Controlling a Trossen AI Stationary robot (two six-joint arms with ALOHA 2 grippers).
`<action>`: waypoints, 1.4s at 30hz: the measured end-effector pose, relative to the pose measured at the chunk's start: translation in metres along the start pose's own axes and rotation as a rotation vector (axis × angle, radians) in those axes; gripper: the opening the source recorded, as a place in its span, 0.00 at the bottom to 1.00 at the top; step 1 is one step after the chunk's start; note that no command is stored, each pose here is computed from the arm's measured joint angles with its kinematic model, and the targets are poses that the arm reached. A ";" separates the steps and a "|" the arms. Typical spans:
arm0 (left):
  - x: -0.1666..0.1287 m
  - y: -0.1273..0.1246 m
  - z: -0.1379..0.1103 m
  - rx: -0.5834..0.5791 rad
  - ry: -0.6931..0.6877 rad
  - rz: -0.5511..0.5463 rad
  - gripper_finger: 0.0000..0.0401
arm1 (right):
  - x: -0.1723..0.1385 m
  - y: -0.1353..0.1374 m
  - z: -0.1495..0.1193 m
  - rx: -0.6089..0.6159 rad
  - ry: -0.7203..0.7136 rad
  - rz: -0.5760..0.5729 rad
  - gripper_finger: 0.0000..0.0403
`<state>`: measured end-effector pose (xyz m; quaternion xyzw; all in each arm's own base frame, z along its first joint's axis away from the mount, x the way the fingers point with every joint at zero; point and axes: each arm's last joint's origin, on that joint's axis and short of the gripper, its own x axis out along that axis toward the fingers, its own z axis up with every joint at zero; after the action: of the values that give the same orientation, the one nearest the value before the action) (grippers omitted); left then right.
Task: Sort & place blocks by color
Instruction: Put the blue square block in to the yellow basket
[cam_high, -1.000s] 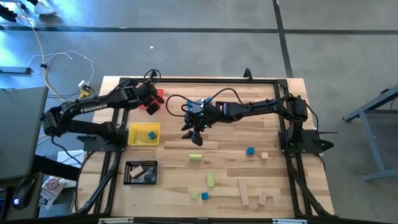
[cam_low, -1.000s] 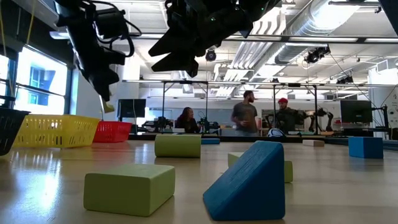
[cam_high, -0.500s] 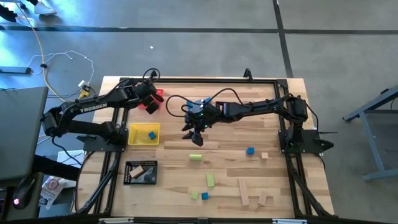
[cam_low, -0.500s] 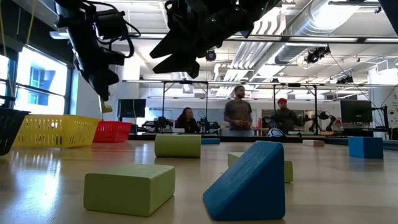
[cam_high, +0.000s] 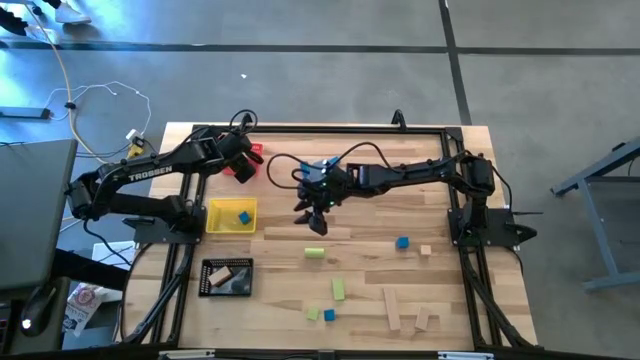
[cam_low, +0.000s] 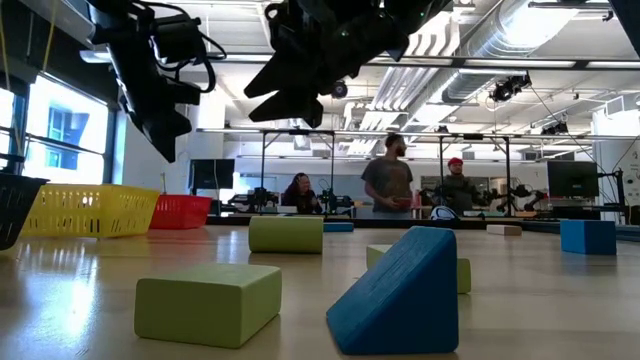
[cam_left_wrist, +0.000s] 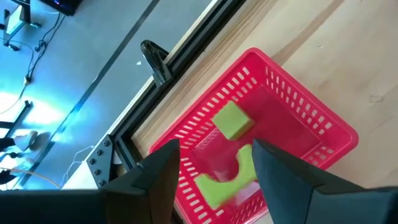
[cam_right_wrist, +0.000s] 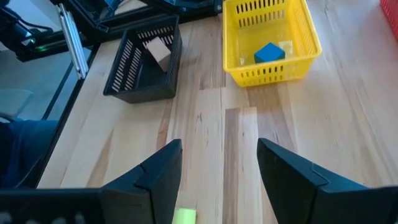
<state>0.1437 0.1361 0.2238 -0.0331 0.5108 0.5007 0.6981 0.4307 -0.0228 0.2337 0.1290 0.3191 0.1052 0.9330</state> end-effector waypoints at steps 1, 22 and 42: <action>0.000 0.000 0.000 0.000 0.000 -0.001 0.46 | 0.000 0.000 -0.001 0.003 0.010 -0.001 0.48; -0.021 -0.036 -0.002 0.093 -0.046 -0.446 0.46 | -0.001 -0.001 -0.024 0.064 0.223 -0.151 0.48; -0.038 -0.058 -0.005 0.205 -0.110 -0.511 0.46 | -0.016 0.036 -0.077 0.282 0.710 -0.489 0.48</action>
<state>0.1837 0.0789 0.2225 -0.0627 0.4954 0.2552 0.8280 0.3664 0.0205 0.1950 0.1318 0.6516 -0.1249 0.7365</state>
